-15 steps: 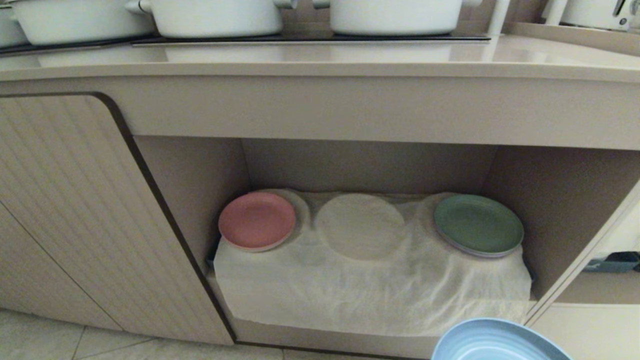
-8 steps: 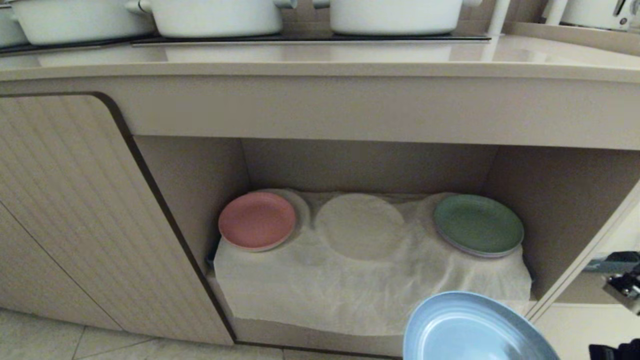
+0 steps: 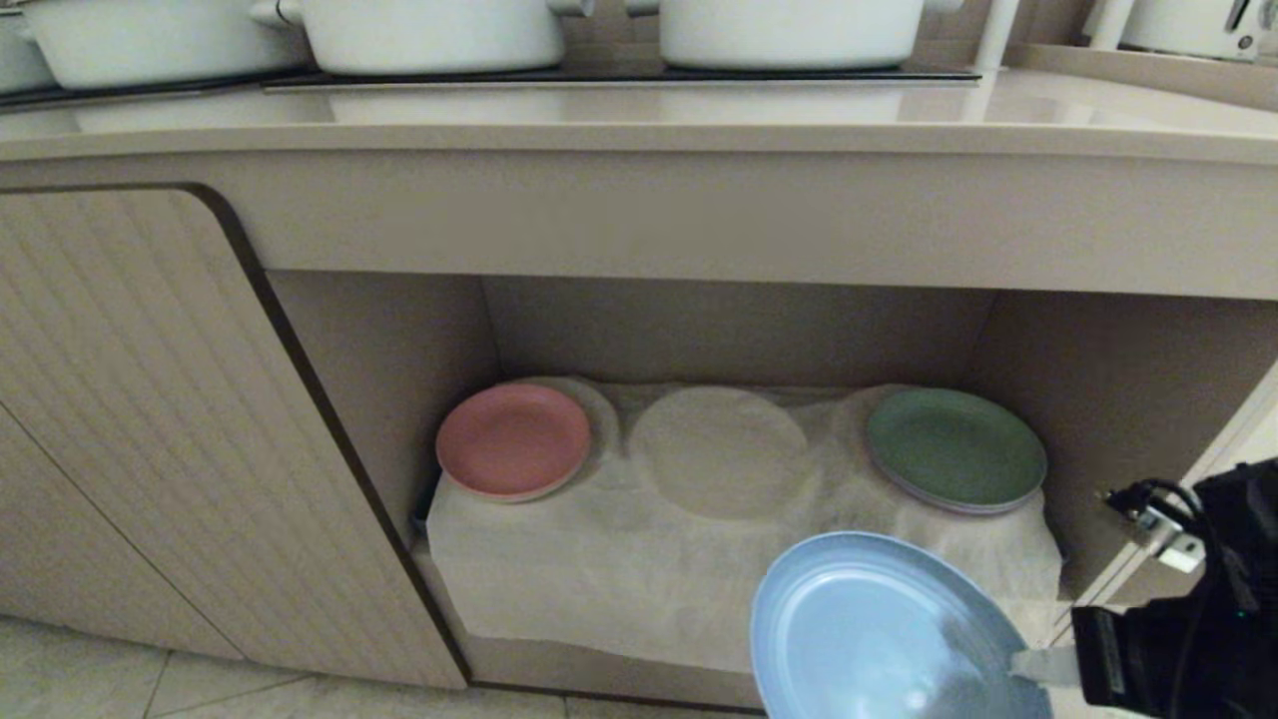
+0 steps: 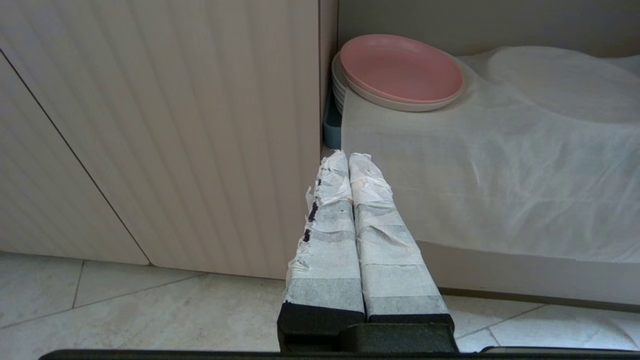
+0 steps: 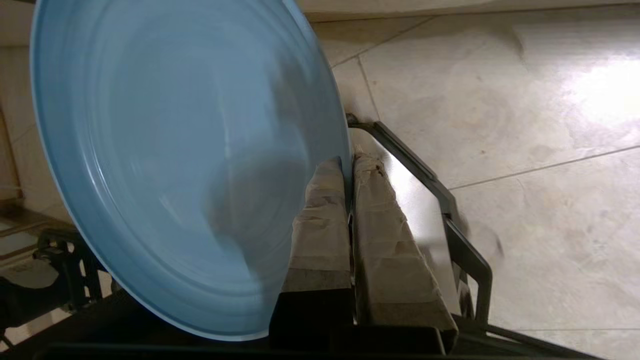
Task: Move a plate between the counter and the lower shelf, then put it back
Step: Put the plate in the cupboard
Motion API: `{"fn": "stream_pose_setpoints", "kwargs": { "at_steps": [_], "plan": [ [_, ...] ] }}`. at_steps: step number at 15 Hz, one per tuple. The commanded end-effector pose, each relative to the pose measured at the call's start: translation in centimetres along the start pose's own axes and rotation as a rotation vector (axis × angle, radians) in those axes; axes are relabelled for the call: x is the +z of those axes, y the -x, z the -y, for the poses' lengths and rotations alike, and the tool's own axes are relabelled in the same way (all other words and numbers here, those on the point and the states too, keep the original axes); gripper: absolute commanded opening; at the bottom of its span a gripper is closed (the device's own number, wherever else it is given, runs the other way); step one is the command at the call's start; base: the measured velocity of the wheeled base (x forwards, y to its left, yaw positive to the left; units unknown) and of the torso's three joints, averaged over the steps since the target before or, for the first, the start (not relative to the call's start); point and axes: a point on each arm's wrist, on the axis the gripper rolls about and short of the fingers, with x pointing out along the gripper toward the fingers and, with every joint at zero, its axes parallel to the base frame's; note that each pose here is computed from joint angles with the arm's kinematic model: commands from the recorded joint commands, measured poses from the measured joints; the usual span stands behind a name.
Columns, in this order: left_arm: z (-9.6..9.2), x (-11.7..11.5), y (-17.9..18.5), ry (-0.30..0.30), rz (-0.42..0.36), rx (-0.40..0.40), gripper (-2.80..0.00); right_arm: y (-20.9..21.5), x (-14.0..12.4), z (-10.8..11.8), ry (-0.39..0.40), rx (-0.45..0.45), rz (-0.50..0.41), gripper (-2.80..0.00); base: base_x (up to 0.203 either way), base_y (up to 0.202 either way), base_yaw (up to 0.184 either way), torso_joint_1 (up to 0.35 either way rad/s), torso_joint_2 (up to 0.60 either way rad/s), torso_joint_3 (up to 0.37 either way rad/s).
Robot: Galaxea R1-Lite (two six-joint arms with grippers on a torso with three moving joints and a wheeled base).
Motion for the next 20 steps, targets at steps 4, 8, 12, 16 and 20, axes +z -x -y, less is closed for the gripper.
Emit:
{"fn": "stream_pose_setpoints", "kwargs": {
  "at_steps": [4,8,12,16,20],
  "plan": [
    [0.0,0.0,0.0,0.001,0.0,0.0,-2.8,-2.7,1.7,-0.4,-0.011,-0.015,-0.042,-2.8,0.0,0.0,0.0,0.0,0.0,0.0],
    [0.0,0.0,0.0,0.001,0.0,0.0,-2.8,-4.7,3.6,-1.1,-0.037,-0.009,-0.031,-2.8,0.0,0.0,0.0,0.0,0.0,0.0],
    [0.0,0.0,0.0,0.001,0.0,0.0,-2.8,-6.7,6.0,-2.0,-0.045,-0.006,-0.027,-2.8,0.0,0.0,0.0,0.0,0.0,0.0],
    [0.0,0.0,0.0,0.001,0.0,0.0,-2.8,-8.8,8.1,-3.1,-0.055,0.004,-0.022,-2.8,0.0,0.0,0.0,0.0,0.0,0.0],
    [0.0,0.0,0.0,0.001,0.0,0.0,-2.8,-10.6,9.3,-4.3,-0.113,0.017,-0.025,-2.8,0.0,0.0,0.0,0.0,0.0,0.0]
  ]
}}
